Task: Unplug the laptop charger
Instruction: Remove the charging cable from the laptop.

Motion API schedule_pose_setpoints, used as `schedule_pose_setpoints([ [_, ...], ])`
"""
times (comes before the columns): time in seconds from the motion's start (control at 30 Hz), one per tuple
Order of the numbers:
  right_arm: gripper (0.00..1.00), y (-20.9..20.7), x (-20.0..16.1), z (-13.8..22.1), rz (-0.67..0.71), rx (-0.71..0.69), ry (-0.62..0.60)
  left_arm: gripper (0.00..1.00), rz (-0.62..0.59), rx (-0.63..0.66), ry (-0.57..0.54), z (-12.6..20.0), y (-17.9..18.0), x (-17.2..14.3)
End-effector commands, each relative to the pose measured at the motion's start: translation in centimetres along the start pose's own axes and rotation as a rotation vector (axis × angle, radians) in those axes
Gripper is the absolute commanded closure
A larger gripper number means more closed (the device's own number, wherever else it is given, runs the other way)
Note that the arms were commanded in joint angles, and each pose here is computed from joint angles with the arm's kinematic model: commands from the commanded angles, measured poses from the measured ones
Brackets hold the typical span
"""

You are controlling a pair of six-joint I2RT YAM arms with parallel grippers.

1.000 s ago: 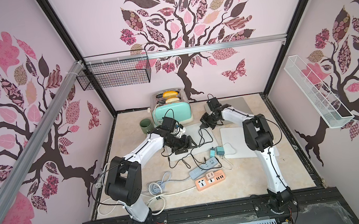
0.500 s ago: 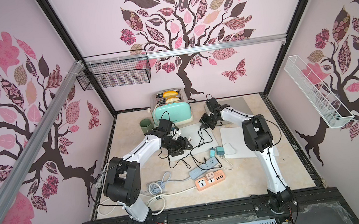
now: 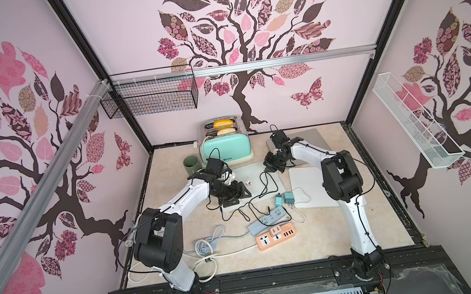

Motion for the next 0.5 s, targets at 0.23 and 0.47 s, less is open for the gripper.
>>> schedule_pose_setpoints([
  [0.23,1.00,4.8,-3.7,3.0,0.166,0.199,0.135,0.28,-0.012,-0.004,-0.018,0.5,-0.1,-0.1],
  [0.47,1.00,5.1,-3.5,1.6,0.131,0.219,0.157,0.28,-0.002,0.006,-0.022,0.6,0.2,-0.5],
])
Point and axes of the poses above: each gripper's point midway between its finger pads, its own z axis back along the fingers, its own y axis along the line the jaws close on, x = y × z, the point moved 8 cm from there along z, back along the fingers, and after that the axes turned 5 degrees about z, right-handed, at the moved point
